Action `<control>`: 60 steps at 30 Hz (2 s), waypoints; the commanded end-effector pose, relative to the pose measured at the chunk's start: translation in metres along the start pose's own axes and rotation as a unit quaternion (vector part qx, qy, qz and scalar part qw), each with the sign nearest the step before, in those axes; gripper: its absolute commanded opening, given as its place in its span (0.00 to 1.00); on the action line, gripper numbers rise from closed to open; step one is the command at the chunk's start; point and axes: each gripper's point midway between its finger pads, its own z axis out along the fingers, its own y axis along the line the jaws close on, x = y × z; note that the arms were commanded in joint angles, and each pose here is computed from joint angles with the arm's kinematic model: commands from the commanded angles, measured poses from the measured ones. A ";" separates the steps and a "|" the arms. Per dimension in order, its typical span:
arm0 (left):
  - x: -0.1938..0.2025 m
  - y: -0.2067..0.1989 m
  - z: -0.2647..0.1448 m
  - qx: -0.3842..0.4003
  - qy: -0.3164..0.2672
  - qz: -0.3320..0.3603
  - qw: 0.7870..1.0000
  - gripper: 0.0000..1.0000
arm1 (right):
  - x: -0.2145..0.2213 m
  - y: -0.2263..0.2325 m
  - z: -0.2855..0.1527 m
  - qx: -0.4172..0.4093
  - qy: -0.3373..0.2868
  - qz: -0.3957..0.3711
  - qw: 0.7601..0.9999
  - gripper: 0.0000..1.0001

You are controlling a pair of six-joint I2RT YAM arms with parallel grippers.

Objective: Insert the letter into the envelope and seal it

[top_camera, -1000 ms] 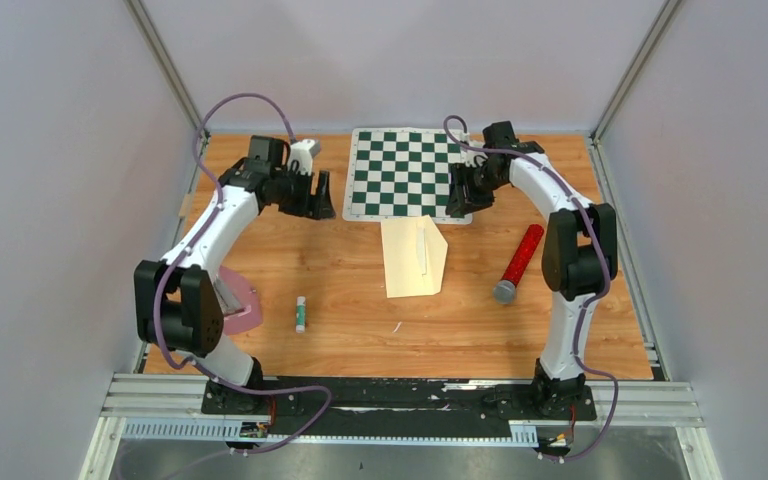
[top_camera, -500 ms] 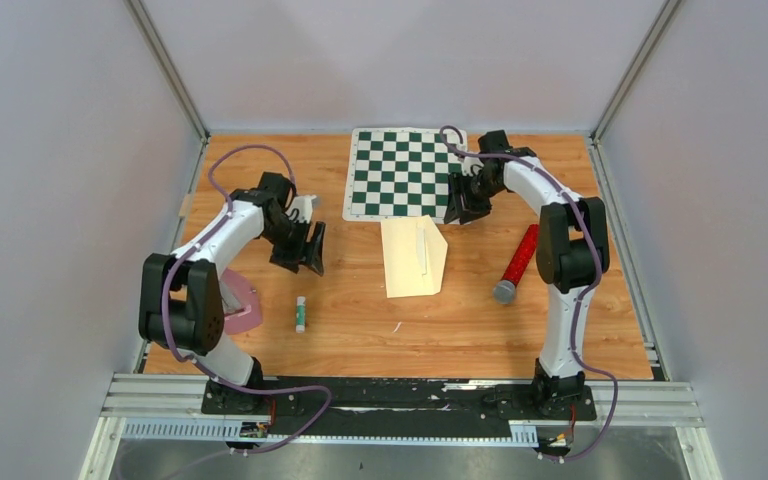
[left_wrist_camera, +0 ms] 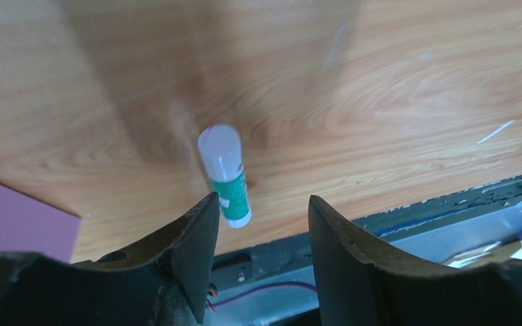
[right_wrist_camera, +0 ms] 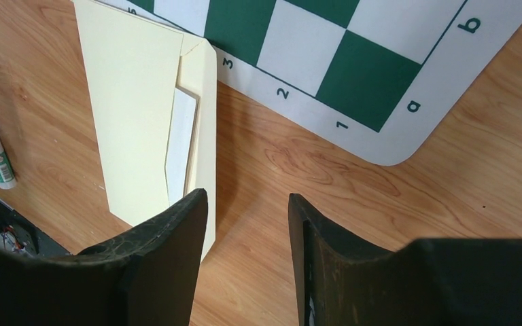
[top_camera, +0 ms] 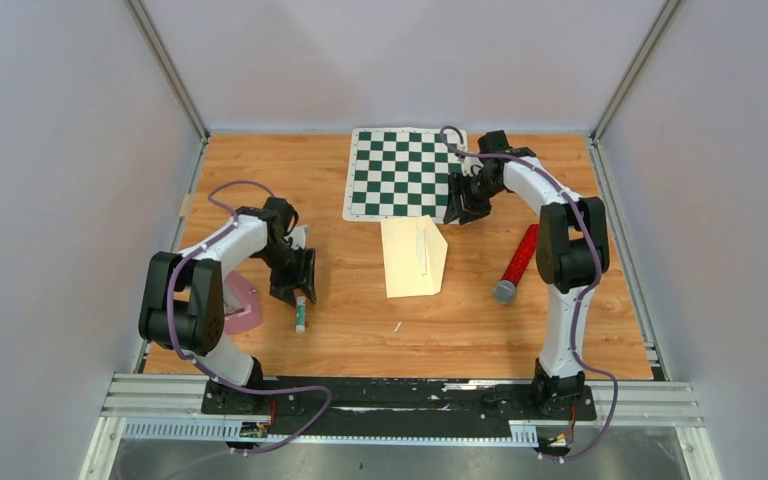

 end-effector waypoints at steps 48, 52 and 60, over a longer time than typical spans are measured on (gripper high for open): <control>-0.020 -0.017 0.002 0.030 0.005 -0.117 0.993 0.67 | 0.009 0.015 0.011 0.005 0.009 -0.037 0.999 0.48; -0.027 -0.017 0.022 0.054 0.012 -0.124 0.991 0.67 | 0.008 0.018 0.014 0.001 0.012 -0.037 0.999 0.48; -0.061 -0.003 0.026 0.007 -0.013 -0.140 0.990 0.65 | 0.015 0.019 0.014 0.003 0.017 -0.040 0.999 0.48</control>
